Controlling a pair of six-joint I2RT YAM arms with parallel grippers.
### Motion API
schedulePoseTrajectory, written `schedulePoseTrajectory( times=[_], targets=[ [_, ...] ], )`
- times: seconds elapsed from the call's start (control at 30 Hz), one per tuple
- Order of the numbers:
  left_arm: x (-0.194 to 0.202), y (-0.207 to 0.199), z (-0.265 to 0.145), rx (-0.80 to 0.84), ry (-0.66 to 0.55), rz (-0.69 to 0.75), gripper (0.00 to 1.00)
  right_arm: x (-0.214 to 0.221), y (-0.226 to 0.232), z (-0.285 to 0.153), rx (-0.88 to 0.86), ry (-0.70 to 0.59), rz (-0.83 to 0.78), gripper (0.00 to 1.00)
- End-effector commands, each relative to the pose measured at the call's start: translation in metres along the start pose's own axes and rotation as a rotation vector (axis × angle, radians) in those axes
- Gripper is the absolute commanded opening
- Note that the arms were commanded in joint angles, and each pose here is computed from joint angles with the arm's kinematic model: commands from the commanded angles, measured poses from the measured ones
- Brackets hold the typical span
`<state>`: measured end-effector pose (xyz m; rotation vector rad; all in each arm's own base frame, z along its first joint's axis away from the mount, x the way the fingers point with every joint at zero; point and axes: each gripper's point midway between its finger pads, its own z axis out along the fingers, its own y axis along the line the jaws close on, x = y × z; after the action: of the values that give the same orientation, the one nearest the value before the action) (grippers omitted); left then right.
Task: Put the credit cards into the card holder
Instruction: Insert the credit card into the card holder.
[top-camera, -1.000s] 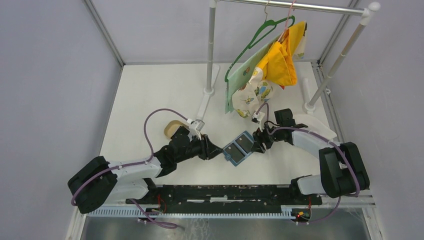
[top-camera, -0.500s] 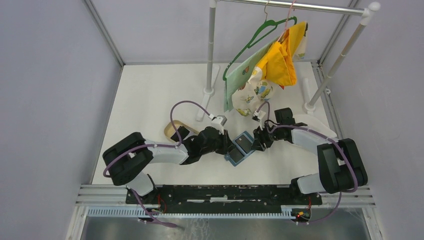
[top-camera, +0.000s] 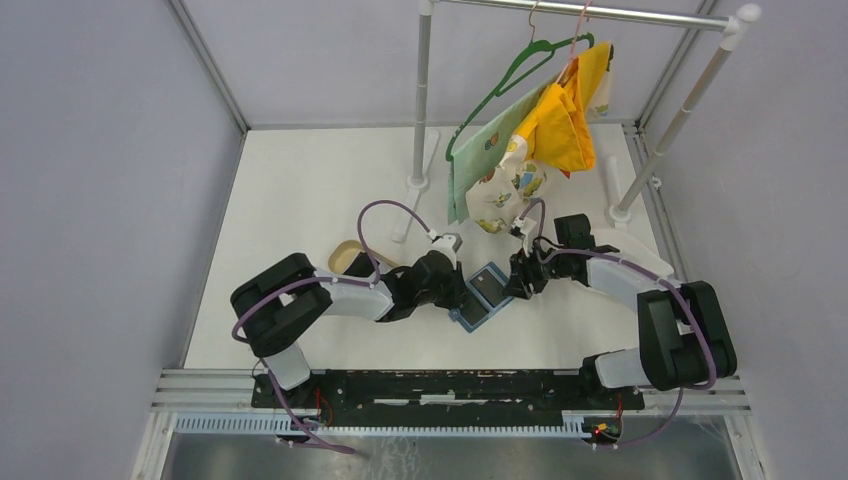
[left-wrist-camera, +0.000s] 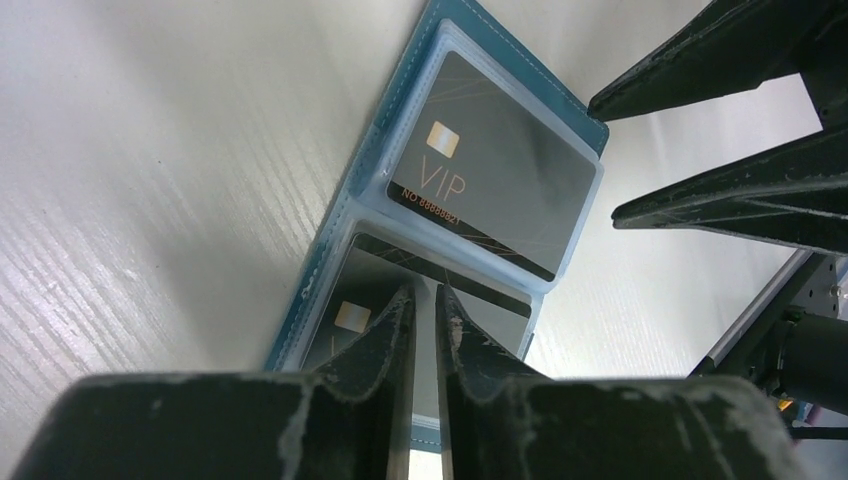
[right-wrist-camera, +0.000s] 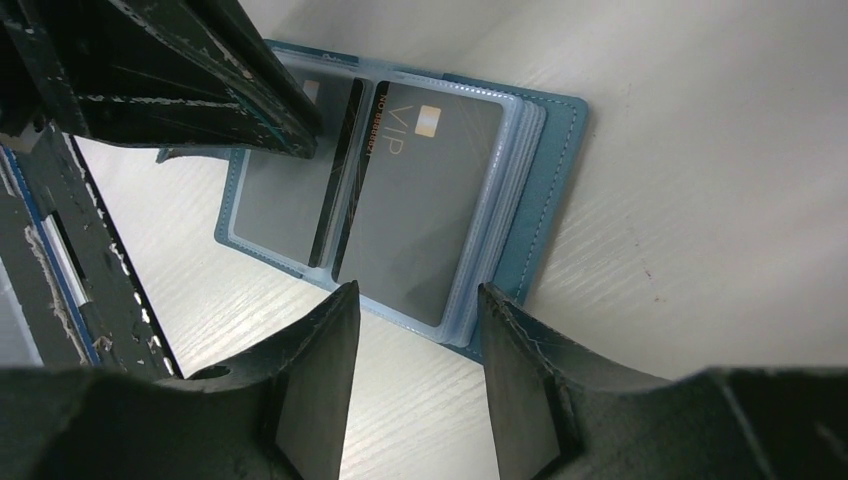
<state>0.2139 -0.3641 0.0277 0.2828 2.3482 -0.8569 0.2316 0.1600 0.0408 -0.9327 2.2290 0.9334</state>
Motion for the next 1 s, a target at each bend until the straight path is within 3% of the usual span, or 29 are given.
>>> schedulePoseTrajectory(
  times=[0.0, 0.43, 0.97],
  targets=[
    [-0.013, -0.007, 0.008, -0.002, -0.035, 0.042, 0.18, -0.01, 0.005, 0.003, -0.049, -0.033, 0.009, 0.52],
    [-0.009, 0.0, 0.014, -0.038, -0.016, 0.048, 0.13, -0.008, 0.021, 0.007, -0.154, -0.047, 0.063, 0.42],
    [-0.009, 0.001, 0.012, -0.042, -0.016, 0.049, 0.12, -0.012, 0.04, 0.009, -0.267, -0.096, 0.139, 0.42]
  ],
)
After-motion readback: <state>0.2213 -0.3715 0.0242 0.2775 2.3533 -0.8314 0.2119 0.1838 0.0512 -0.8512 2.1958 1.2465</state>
